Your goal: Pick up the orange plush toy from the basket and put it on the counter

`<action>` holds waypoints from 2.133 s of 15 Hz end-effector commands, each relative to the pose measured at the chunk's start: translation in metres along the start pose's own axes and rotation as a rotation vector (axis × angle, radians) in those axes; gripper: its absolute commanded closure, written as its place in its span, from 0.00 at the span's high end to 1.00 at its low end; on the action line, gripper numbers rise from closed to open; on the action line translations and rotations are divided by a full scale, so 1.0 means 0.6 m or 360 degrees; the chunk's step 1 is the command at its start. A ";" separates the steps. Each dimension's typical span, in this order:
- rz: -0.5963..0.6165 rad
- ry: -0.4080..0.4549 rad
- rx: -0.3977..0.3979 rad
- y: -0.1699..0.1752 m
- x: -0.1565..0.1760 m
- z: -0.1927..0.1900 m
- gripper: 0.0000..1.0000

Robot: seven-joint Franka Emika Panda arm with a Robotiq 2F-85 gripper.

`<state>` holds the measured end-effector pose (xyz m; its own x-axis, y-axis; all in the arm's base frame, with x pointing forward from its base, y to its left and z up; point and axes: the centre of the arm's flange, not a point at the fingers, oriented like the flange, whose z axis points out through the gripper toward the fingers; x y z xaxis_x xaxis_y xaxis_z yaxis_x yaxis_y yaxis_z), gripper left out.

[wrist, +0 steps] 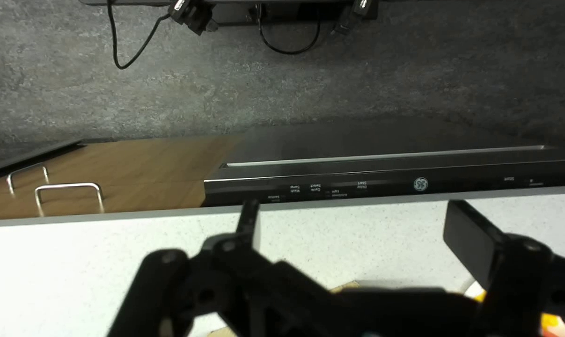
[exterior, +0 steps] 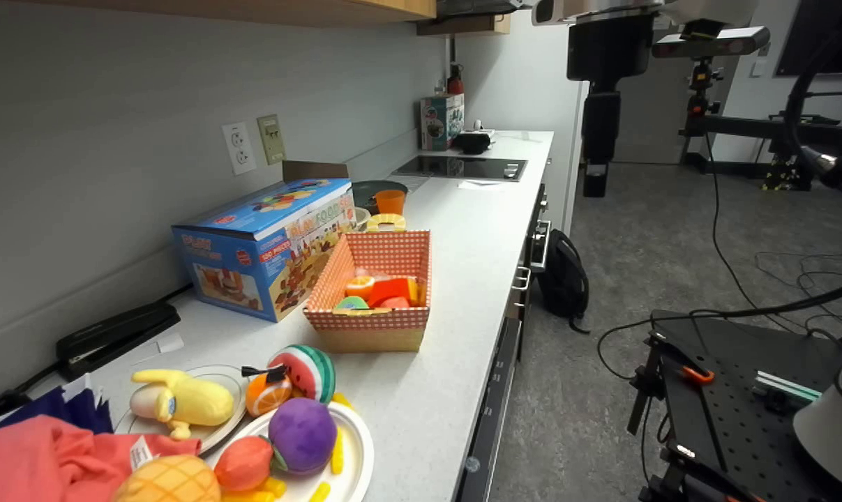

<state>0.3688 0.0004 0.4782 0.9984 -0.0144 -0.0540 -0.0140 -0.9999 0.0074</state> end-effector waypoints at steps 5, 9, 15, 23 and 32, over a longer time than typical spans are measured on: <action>0.0000 0.0000 0.0000 0.000 0.000 0.000 1.00; 0.0000 0.0000 0.0000 0.000 0.000 0.000 1.00; -0.0011 -0.0002 0.0032 -0.001 0.000 0.001 1.00; 0.0011 0.0007 -0.0012 0.005 0.003 -0.010 1.00; 0.0043 0.0015 -0.0017 0.026 0.047 -0.084 1.00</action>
<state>0.3959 -0.0170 0.5247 0.9975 -0.0522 -0.0487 -0.0511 -0.9984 0.0234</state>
